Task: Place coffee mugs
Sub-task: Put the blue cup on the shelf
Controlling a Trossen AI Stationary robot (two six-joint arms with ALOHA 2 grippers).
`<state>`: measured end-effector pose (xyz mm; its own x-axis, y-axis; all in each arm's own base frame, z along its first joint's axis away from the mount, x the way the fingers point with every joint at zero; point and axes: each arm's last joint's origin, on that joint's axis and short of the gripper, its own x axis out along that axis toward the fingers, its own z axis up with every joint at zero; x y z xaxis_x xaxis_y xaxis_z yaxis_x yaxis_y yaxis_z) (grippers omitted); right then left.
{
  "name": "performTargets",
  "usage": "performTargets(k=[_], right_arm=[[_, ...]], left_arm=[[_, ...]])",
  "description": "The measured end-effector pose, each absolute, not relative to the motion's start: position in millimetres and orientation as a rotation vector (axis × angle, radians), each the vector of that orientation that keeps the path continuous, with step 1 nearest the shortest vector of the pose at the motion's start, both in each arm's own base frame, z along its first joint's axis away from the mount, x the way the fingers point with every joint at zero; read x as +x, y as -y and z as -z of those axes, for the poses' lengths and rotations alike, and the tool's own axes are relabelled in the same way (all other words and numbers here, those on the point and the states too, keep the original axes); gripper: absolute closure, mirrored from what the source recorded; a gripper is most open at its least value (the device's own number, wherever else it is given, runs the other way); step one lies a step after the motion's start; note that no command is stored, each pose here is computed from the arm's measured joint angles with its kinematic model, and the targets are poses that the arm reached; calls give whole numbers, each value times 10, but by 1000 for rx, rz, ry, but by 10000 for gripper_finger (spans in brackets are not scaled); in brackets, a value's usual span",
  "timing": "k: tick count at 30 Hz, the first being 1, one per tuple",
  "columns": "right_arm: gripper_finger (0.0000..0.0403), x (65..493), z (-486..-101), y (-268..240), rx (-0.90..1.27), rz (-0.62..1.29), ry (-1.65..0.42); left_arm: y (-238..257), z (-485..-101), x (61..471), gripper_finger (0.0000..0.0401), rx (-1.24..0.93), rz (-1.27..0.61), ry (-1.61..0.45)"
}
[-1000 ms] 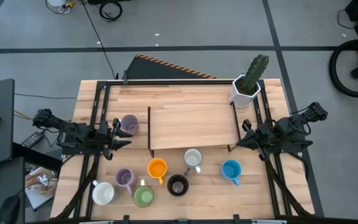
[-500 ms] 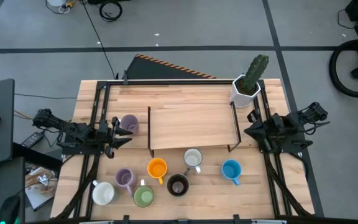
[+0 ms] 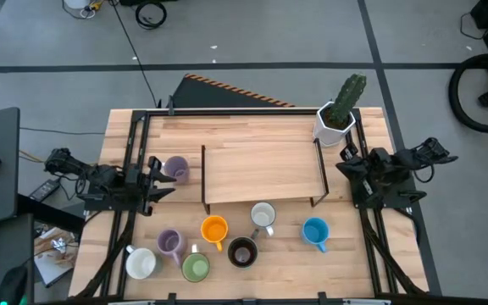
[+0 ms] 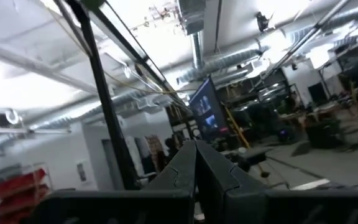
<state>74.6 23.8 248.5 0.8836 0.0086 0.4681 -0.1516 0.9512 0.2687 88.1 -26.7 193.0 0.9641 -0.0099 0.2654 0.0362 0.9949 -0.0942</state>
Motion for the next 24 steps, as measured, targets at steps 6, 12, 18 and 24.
performTargets(k=[6,12,18,24], right_arm=[[387,832,-2776,-280,196,-68,382],[387,1108,-2976,-409,186,-60,81],[387,1402,-3123,-560,100,-58,-235],[387,1685,-3251,-733,76,-47,-485]], left_arm=[[256,-1929,881,259,-94,-17,265],[231,-1937,877,259,-27,-108,266],[216,-1971,865,259,-17,-150,295],[208,-1970,865,259,-48,-173,293]])
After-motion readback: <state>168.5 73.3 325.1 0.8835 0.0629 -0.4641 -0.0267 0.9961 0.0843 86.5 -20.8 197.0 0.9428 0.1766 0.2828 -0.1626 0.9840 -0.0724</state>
